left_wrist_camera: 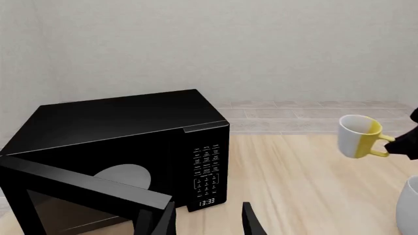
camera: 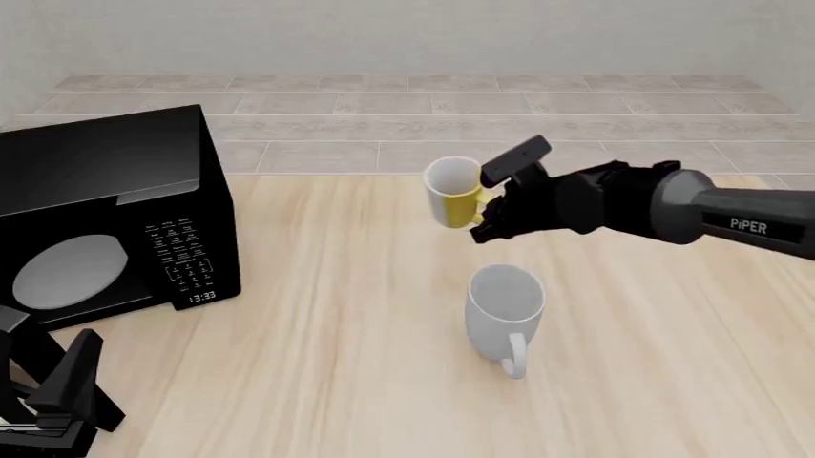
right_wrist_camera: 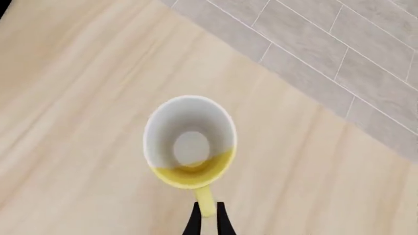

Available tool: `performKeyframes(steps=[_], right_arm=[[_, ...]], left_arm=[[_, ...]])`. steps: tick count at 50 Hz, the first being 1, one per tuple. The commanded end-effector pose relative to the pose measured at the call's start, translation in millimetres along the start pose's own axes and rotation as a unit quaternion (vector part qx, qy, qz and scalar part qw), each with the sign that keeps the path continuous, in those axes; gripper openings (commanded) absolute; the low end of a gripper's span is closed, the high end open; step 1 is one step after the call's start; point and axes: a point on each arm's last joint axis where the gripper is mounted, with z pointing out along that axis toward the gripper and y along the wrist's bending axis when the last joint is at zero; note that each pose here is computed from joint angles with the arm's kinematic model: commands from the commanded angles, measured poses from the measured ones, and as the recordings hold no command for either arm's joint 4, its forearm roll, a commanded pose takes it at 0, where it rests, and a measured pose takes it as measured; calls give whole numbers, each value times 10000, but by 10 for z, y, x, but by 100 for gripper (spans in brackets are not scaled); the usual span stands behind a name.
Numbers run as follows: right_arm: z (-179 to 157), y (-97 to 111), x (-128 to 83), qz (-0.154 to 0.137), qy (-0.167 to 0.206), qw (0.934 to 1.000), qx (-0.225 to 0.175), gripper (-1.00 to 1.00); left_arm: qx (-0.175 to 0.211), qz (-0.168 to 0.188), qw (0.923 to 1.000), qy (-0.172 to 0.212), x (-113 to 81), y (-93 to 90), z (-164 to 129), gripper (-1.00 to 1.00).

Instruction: Put the yellow and white mug to the front of the white mug.

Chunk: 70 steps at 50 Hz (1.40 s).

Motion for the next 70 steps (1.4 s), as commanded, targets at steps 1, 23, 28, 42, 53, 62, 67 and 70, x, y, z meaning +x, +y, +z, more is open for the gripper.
performKeyframes(steps=[1,23,28,42,53,62,67,70], right_arm=[[74,-162,81,225,48,9996,151,-100],[210,-393,220,440,184,9982,352,-100],[248,-412,254,515,184,9978,377,-100],[373,-431,368,642,291,9968,388,-100],[473,-430,464,658,402,9963,375,-100],[516,-456,526,699,476,9957,391,-100],[568,-478,573,742,519,9951,407,-100],[563,-481,587,753,539,9949,408,-100]], left_arm=[[0,0,10000,0,0,0,0,100],[0,0,10000,0,0,0,0,100],[0,0,10000,0,0,0,0,100],[0,0,10000,0,0,0,0,100],[0,0,10000,0,0,0,0,100],[0,0,10000,0,0,0,0,100],[0,0,10000,0,0,0,0,100],[0,0,10000,0,0,0,0,100]])
